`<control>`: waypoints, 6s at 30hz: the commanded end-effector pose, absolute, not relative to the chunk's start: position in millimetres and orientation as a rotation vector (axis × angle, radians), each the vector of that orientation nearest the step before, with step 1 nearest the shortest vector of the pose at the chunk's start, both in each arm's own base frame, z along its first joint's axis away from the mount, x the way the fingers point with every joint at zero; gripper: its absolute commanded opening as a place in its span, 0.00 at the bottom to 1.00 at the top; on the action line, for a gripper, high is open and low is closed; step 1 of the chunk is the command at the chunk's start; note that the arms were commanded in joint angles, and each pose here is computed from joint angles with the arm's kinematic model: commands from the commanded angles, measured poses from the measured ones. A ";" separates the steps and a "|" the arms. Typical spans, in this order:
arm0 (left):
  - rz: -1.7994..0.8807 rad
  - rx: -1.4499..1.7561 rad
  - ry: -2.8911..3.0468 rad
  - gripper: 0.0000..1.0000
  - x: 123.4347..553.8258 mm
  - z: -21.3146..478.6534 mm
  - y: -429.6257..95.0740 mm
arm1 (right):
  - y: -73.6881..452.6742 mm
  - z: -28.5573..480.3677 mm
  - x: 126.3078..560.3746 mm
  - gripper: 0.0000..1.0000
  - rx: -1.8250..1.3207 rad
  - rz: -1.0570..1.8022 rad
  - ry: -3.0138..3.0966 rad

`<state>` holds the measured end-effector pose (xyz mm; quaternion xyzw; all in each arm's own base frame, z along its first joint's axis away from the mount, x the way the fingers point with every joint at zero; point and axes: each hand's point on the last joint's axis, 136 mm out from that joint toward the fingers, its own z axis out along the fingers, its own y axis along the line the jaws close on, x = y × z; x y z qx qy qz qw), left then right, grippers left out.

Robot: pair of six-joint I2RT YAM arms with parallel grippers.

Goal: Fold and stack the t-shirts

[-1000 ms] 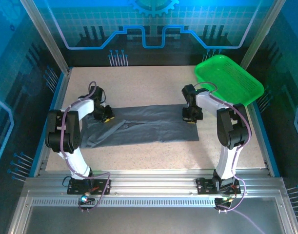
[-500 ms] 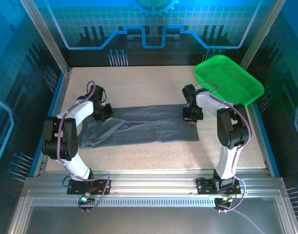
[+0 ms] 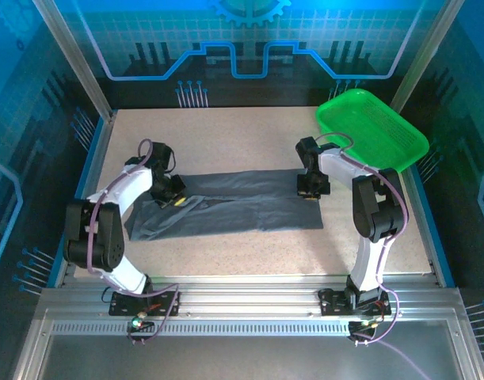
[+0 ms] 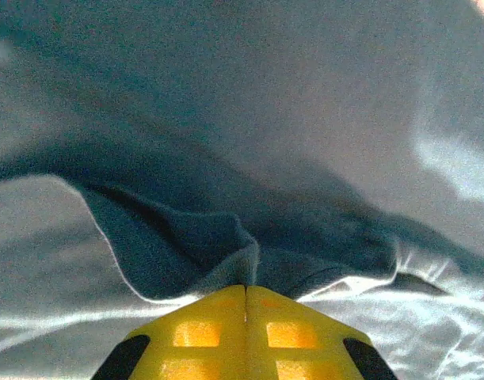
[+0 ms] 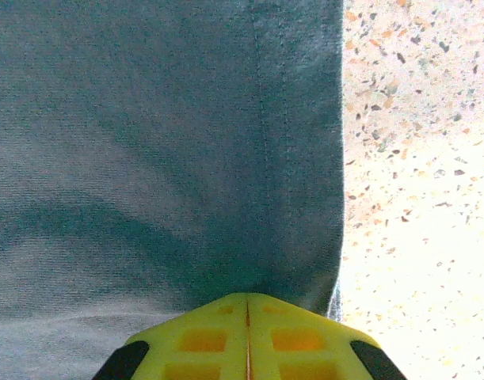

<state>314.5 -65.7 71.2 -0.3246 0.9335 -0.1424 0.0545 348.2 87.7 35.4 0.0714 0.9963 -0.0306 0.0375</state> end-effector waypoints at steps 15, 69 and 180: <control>-0.578 -1.442 2.795 0.00 242.4 55.9 -129.9 | 77.7 32.7 349.2 0.09 0.214 -0.104 3.062; -0.294 -1.375 2.849 0.27 183.2 46.6 -21.7 | 128.9 55.4 358.3 0.16 0.122 0.030 3.006; -0.101 -1.208 2.629 0.00 346.7 58.1 107.0 | 108.8 32.7 373.1 0.25 0.258 0.119 3.075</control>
